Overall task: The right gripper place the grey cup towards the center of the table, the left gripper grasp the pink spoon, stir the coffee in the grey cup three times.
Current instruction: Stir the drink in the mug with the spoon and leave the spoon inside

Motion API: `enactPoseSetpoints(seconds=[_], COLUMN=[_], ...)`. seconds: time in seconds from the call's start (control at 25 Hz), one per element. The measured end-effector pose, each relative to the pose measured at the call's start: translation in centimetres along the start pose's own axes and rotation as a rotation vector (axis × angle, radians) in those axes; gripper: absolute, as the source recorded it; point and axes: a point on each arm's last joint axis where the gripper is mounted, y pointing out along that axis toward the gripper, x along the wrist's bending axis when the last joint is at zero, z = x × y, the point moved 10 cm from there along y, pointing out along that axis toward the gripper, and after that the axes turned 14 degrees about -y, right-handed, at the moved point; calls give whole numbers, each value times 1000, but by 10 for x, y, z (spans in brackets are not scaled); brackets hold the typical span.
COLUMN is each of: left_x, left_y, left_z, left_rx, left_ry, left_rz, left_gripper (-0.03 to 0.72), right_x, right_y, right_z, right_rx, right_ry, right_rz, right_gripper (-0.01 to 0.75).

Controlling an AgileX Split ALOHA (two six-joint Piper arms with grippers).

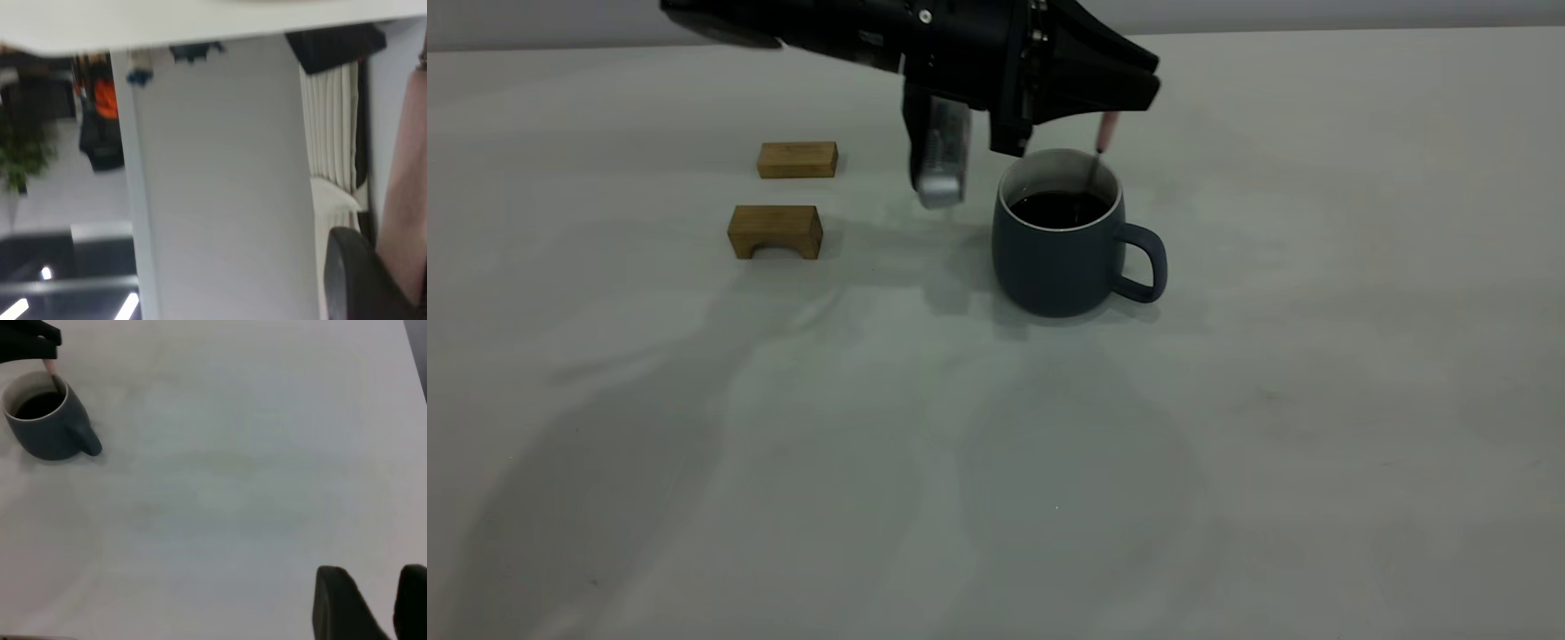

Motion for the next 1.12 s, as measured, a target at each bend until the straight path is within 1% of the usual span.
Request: enactPoseSetpoints(seconds=[0.08, 0.24, 0.36, 0.44, 0.56, 0.72, 0.8, 0.92, 1.04, 1.12], left_x=[4, 10, 13, 11, 5, -1, -3, -6, 0, 6], left_y=[3, 4, 2, -4, -13, -16, -16, -13, -9, -8], left_z=[-1, -6, -11, -11, -9, -10, -9, 0, 9, 13], left_rx=[12, -13, -53, -89, -142, -162, -156, -109, -67, -49], left_ry=[-64, -189, -213, -189, -136, -39, 34, 90, 80, 28], left_rz=[-18, -45, -59, -54, -23, 0, 3, 20, -2, -29], left_gripper=[156, 157, 156, 154, 154, 154, 153, 152, 150, 150], right_x=[0, 0, 0, 0, 0, 0, 0, 0, 0, 0], right_y=[0, 0, 0, 0, 0, 0, 0, 0, 0, 0], right_z=[0, 0, 0, 0, 0, 0, 0, 0, 0, 0], right_rx=[0, 0, 0, 0, 0, 0, 0, 0, 0, 0], right_ry=[0, 0, 0, 0, 0, 0, 0, 0, 0, 0], right_rz=[0, 0, 0, 0, 0, 0, -1, -1, -1, -1], right_gripper=[237, 237, 237, 237, 237, 237, 237, 237, 237, 237])
